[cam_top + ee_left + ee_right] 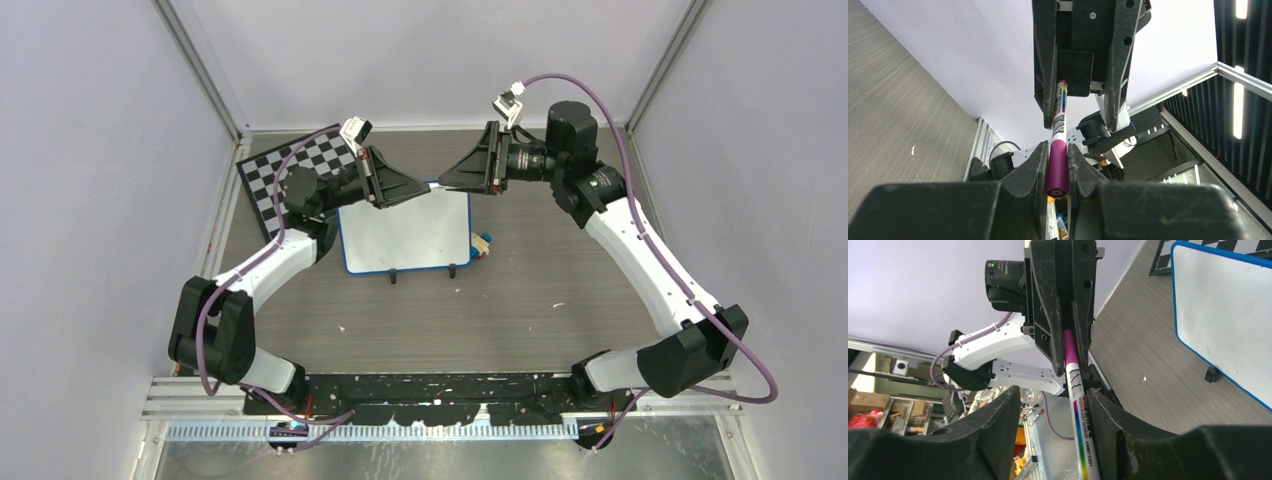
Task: Write a sentence on the whiteboard
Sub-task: Open the whiteboard marker.
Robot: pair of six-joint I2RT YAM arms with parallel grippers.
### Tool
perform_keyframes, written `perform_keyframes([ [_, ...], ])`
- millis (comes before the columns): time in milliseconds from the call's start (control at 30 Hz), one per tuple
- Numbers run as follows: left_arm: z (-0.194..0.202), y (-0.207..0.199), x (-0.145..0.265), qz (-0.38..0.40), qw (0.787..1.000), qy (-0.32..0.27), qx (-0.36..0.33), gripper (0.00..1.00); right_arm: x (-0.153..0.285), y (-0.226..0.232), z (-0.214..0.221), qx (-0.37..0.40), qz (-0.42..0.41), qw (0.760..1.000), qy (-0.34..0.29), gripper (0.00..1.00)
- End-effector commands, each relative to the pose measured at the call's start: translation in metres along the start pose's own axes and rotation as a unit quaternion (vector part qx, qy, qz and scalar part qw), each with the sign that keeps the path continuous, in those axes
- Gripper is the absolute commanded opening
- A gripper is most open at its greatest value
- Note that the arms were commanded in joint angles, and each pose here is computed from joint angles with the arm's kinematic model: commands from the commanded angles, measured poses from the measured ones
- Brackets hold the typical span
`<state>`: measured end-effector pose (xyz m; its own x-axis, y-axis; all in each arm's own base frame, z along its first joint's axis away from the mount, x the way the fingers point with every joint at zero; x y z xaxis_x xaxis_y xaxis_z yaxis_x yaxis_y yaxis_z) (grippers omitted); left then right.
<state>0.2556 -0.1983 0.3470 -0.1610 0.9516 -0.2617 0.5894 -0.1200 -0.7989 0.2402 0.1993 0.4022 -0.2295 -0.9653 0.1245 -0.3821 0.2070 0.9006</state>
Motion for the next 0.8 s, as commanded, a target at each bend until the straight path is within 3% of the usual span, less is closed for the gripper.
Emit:
perform_keyframes([
  [0,0.004,-0.013,0.000,0.007,0.999,-0.013,-0.043,0.00,-0.002,0.019,-0.004,0.010,-0.045,0.999,-0.002,0.52],
  [167,0.005,-0.015,0.002,0.009,0.998,-0.027,-0.056,0.00,-0.004,0.014,0.001,0.007,-0.039,0.999,0.011,0.35],
  [767,0.017,-0.010,-0.001,-0.003,0.998,0.010,-0.054,0.00,-0.010,0.014,0.008,0.022,-0.034,0.998,0.046,0.21],
])
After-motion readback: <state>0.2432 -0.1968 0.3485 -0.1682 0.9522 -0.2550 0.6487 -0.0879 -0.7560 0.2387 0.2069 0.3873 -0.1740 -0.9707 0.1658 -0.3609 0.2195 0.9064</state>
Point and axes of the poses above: each gripper's point midway between its finger pads, its own x axis back along the fingers, its own y axis along the line the jaws close on, z = x × y, the point moved 9 cm from there along x, back along the fingers, and after that the axes turned 8 degrees about -x, right-handed, at the moved point
